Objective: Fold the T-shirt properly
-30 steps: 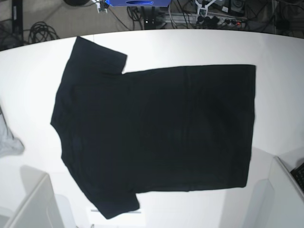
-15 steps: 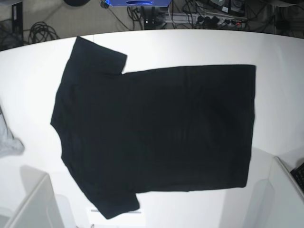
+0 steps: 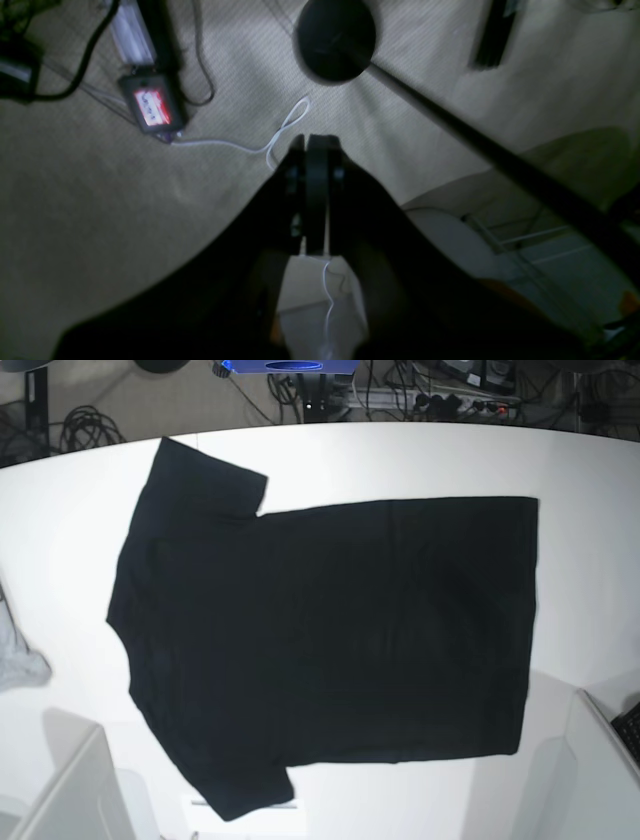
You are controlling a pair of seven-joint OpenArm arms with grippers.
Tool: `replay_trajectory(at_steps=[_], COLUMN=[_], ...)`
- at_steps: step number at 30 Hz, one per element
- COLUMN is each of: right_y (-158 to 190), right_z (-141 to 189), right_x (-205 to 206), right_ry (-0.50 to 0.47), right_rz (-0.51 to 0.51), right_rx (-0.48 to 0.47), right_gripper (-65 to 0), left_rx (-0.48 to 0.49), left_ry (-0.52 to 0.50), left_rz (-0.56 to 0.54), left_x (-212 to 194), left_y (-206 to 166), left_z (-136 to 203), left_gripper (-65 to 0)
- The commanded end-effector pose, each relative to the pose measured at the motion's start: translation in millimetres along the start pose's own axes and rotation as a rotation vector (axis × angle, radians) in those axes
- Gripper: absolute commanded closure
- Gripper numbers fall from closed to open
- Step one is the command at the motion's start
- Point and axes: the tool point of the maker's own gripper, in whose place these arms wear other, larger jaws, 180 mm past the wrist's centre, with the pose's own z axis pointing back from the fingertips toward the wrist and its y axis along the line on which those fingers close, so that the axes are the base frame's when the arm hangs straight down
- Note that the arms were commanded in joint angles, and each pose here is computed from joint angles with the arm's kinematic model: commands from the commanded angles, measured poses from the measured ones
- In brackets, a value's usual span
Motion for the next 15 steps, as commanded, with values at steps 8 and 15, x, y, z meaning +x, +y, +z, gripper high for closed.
replay_trajectory(at_steps=[8,15], right_y=[-75,-89], right_z=[61,80], right_x=[102,202], right_ry=[-0.230,-0.480], right_rz=[-0.055,-0.133], right_rx=[-0.201,-0.250], right_gripper=[0.0,0.0], left_rx=[0.243,0.388], left_ry=[-0.333,-0.408], left_rz=[0.009,0.042], left_x=[127,150], left_y=[77,116], left_z=[58,71], left_gripper=[0.0,0.0])
